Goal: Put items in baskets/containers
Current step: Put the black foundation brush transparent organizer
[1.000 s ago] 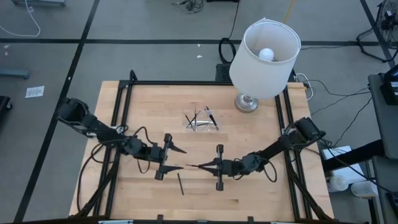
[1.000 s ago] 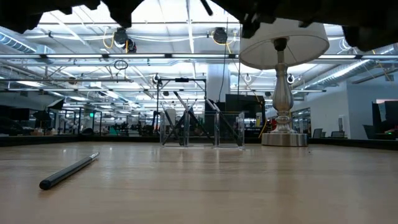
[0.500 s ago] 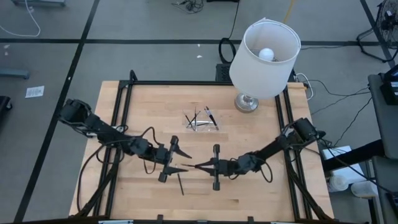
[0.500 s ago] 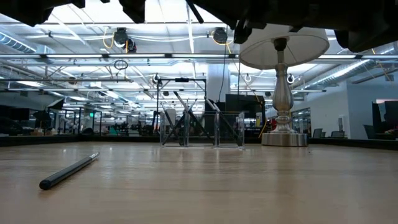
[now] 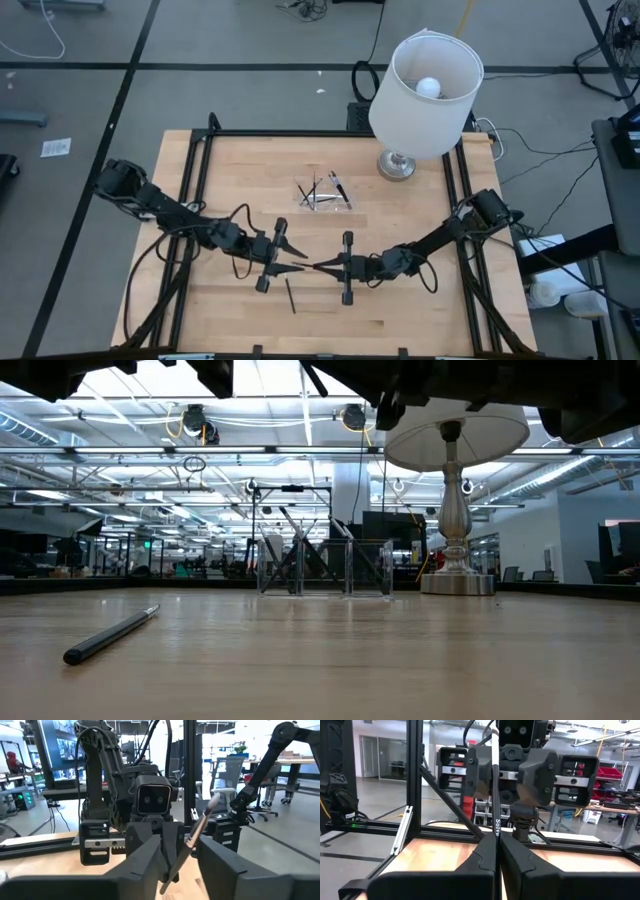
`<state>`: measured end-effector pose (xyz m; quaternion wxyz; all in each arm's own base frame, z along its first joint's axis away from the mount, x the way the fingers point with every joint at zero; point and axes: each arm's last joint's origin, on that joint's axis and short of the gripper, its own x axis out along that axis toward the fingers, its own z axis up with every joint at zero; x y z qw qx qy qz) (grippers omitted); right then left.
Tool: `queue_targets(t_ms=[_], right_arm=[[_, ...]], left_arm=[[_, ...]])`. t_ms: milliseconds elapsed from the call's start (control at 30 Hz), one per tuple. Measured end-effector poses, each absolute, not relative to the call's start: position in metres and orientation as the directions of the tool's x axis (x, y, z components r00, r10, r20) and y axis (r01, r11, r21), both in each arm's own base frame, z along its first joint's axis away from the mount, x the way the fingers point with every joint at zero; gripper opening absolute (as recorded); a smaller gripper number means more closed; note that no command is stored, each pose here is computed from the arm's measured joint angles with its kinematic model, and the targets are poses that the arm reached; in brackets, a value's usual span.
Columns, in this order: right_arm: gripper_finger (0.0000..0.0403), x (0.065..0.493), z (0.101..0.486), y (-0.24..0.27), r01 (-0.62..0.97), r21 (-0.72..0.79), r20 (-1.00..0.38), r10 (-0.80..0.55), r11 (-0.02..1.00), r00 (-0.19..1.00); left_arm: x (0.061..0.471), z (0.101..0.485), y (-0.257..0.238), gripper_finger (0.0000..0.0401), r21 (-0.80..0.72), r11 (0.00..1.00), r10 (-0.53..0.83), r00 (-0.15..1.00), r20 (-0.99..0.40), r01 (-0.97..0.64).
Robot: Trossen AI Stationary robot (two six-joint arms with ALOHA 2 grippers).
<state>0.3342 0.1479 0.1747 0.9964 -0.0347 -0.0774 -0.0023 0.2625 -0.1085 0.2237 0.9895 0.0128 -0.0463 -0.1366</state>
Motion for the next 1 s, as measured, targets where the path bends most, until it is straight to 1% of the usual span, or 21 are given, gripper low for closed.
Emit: queue_targets(t_ms=[100, 233, 267, 500, 600, 767, 867, 1000], right_arm=[[0.0000, 0.334, 0.174, 0.148, 0.010, -0.071, 0.148, 0.001, 0.997, 0.989], [0.0000, 0.334, 0.174, 0.148, 0.010, -0.069, 0.149, 0.001, 0.998, 0.989], [0.0000, 0.334, 0.174, 0.148, 0.013, -0.069, 0.148, -0.002, 0.998, 0.989], [0.0000, 0.334, 0.173, 0.148, 0.005, -0.076, 0.137, 0.005, 0.997, 0.991], [0.0009, 0.335, 0.171, 0.148, 0.002, -0.060, 0.116, 0.005, 0.998, 0.993], [0.0046, 0.334, 0.168, 0.150, 0.003, -0.045, 0.092, 0.001, 0.999, 0.996], [0.0076, 0.333, 0.168, 0.152, 0.001, -0.051, 0.085, 0.004, 0.999, 0.996], [0.0114, 0.329, 0.168, 0.156, 0.088, -0.065, 0.065, -0.084, 0.994, 0.994]], left_arm=[[0.262, 0.223, -0.109, 0.0095, 0.062, 0.961, -0.273, 0.959, 0.080, 0.268], [0.263, 0.221, -0.109, 0.0028, 0.095, 0.960, -0.269, 0.961, 0.065, 0.263], [0.262, 0.221, -0.109, 0.0018, 0.105, 0.958, -0.274, 0.960, 0.062, 0.266], [0.259, 0.220, -0.117, 0.0013, 0.174, 0.951, -0.267, 0.962, 0.053, 0.255], [0.258, 0.219, -0.118, 0.0013, 0.194, 0.951, -0.253, 0.967, 0.035, 0.242], [0.254, 0.220, -0.117, 0.0013, 0.204, 0.961, -0.191, 0.982, -0.005, 0.188], [0.249, 0.225, -0.113, 0.0013, 0.210, 0.970, -0.119, 0.993, -0.027, 0.122], [0.239, 0.235, -0.107, 0.0013, 0.224, 0.974, -0.007, 0.999, -0.052, 0.019]])
